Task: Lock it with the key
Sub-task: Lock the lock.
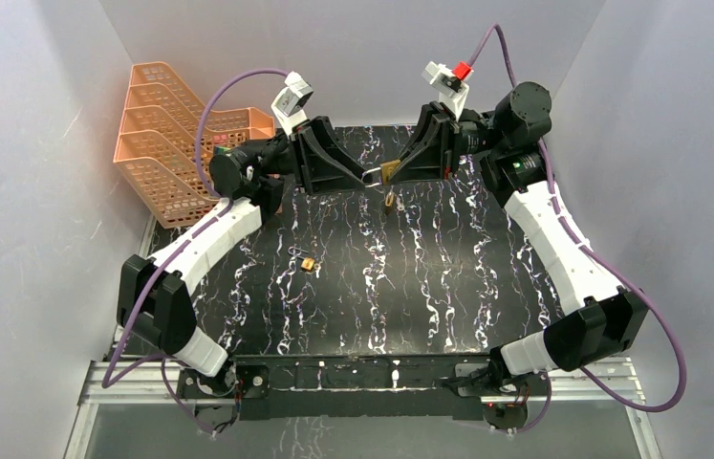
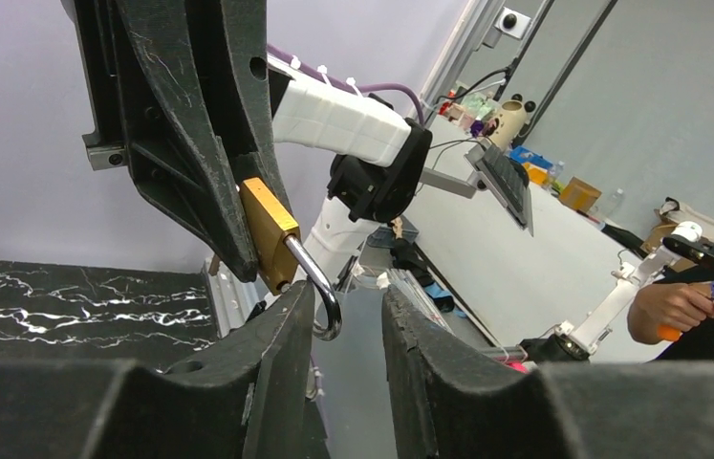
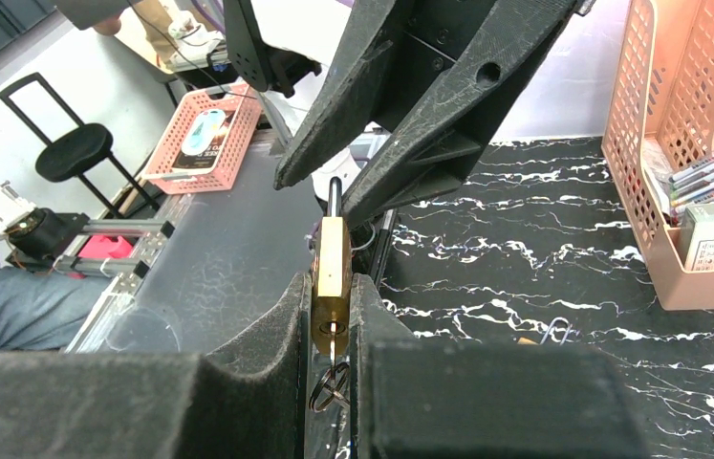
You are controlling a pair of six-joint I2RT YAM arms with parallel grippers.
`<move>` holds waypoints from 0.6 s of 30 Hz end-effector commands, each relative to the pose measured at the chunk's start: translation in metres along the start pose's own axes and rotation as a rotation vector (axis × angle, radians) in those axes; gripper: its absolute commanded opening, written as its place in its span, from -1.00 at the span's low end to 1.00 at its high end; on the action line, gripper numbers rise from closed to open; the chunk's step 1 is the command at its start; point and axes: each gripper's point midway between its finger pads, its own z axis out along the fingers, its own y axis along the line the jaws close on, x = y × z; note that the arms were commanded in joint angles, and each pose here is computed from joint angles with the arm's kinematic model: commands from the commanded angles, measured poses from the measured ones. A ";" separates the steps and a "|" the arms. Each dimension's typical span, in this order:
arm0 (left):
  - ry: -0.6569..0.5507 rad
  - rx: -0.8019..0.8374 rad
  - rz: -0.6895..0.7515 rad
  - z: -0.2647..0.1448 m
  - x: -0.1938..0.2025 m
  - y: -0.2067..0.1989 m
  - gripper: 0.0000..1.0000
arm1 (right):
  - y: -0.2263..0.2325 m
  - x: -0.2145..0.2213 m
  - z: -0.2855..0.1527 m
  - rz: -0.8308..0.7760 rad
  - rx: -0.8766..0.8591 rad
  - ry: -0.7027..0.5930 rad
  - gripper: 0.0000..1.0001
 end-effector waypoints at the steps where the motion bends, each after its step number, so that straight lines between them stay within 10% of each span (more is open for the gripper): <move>1: 0.004 0.141 0.281 0.002 -0.002 -0.046 -0.44 | 0.010 -0.013 0.000 -0.076 0.012 -0.019 -1.00; 7: 0.003 0.146 0.284 0.003 -0.004 -0.046 -0.98 | 0.008 -0.012 0.000 -0.070 0.012 -0.019 -1.00; 18: -0.015 0.161 0.284 0.009 -0.005 -0.044 -1.00 | 0.008 -0.011 0.000 -0.062 0.007 -0.015 -1.00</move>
